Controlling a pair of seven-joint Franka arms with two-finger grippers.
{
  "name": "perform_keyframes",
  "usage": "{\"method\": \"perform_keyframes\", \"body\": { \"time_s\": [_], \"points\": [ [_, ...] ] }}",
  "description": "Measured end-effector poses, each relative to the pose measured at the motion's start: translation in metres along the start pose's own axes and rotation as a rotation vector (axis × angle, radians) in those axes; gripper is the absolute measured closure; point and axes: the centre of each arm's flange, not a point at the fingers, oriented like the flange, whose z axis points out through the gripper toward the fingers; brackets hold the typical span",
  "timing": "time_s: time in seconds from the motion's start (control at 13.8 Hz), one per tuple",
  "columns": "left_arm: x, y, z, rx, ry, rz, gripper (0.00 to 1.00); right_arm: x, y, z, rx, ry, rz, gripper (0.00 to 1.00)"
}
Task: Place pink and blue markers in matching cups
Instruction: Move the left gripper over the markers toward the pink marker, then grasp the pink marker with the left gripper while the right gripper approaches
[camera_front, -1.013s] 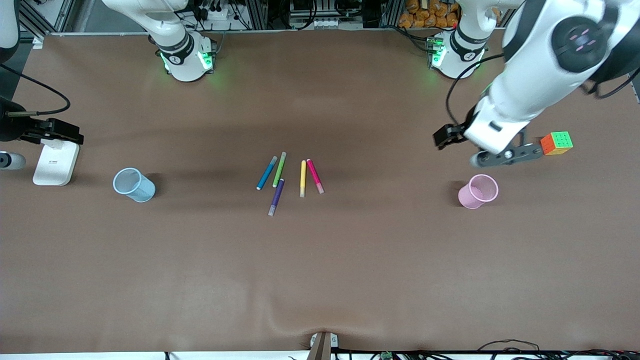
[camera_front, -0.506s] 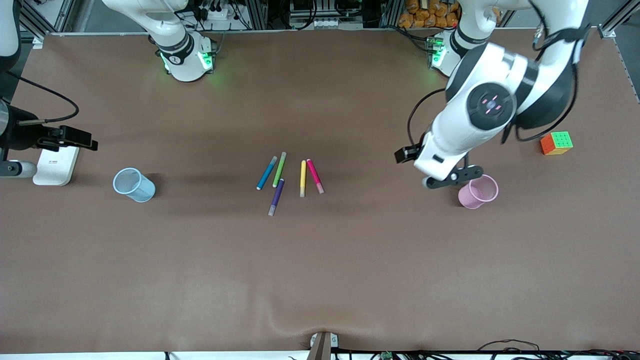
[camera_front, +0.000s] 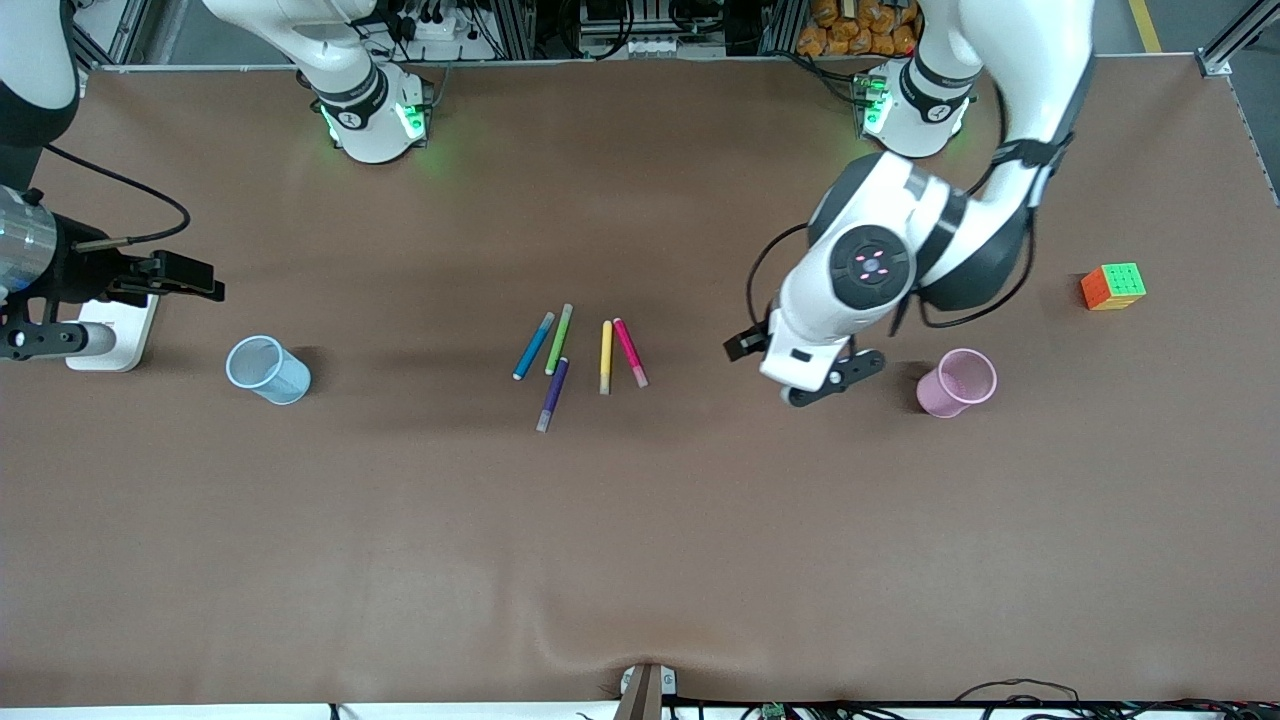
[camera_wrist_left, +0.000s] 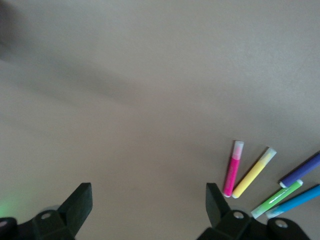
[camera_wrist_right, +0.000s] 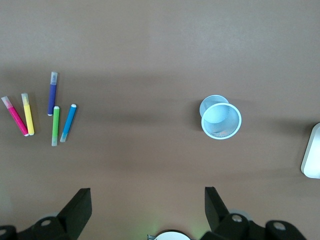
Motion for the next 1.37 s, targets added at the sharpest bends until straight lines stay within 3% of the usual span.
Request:
{"method": "perform_keyframes", "body": {
  "time_s": [0.22,0.43,0.65,1.08,1.37],
  "points": [
    [-0.018,0.029,0.030,-0.029,0.006,-0.056,0.00,0.000,-0.004,0.001,-0.013,-0.001,-0.007,0.00],
    [-0.041,0.056,0.059,-0.033,-0.003,-0.081,0.00,0.004,0.003,0.006,-0.084,-0.016,-0.003,0.00],
    [-0.057,0.081,0.089,-0.055,0.000,-0.117,0.00,0.007,0.003,0.011,-0.094,-0.022,-0.004,0.00],
    [-0.077,0.105,0.140,-0.065,0.057,-0.154,0.00,0.008,-0.012,0.013,-0.091,-0.019,0.072,0.00],
    [-0.091,0.111,0.166,-0.028,0.102,-0.094,0.00,0.008,-0.049,0.015,-0.014,-0.015,0.153,0.00]
  ]
}}
